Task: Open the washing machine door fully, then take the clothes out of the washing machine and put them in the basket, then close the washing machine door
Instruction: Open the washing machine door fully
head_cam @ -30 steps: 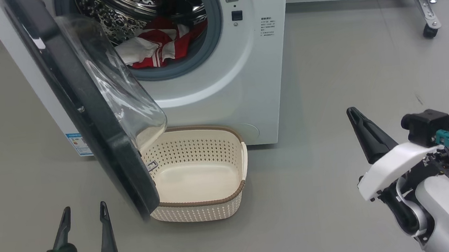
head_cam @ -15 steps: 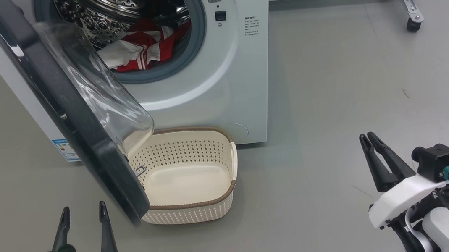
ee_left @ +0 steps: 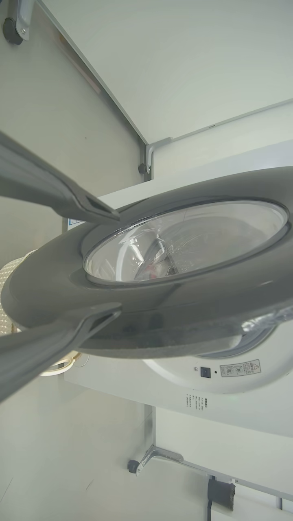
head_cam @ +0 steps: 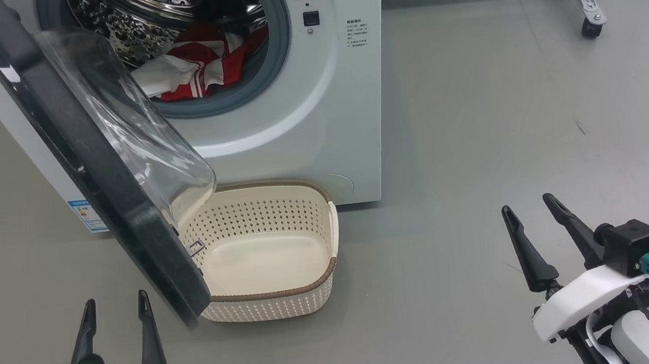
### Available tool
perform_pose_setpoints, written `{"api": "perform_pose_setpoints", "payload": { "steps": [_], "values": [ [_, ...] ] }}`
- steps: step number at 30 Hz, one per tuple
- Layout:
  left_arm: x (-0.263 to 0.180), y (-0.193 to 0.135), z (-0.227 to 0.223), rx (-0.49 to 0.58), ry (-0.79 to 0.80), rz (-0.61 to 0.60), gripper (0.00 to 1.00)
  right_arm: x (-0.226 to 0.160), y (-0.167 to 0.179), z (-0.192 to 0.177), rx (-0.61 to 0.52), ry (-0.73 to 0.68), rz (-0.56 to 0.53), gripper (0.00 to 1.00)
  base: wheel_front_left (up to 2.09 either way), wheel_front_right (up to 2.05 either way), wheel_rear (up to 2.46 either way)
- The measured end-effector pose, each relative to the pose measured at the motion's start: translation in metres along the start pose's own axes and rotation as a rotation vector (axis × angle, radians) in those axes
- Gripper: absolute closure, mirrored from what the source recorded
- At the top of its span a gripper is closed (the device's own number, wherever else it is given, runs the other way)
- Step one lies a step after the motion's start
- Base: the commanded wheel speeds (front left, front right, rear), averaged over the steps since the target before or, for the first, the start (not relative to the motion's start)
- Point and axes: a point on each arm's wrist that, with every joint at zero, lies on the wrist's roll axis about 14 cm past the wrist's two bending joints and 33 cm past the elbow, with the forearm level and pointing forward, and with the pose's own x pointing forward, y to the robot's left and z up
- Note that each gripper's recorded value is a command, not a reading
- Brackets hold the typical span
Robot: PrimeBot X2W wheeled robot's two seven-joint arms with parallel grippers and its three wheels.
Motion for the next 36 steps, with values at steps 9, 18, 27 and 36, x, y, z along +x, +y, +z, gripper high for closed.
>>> {"api": "perform_pose_setpoints", "payload": {
  "steps": [9,18,27,36],
  "values": [
    [0.000,0.002,0.001,-0.003,-0.002,0.008,0.00,-0.001,-0.001,0.003,0.003,-0.017,-0.014,0.00,0.00,0.00,0.00],
    [-0.001,0.001,-0.001,-0.003,0.002,0.006,0.00,-0.002,-0.002,0.009,-0.009,-0.043,-0.027,0.00,0.00,0.00,0.00],
    [-0.001,-0.001,0.000,-0.001,-0.003,0.003,0.00,-0.005,0.000,0.010,-0.016,-0.050,-0.029,0.00,0.00,0.00,0.00],
    [-0.002,-0.003,-0.001,-0.001,0.002,-0.003,0.00,-0.007,-0.001,0.008,-0.023,-0.047,-0.033,0.00,0.00,0.00,0.00]
  ]
}}
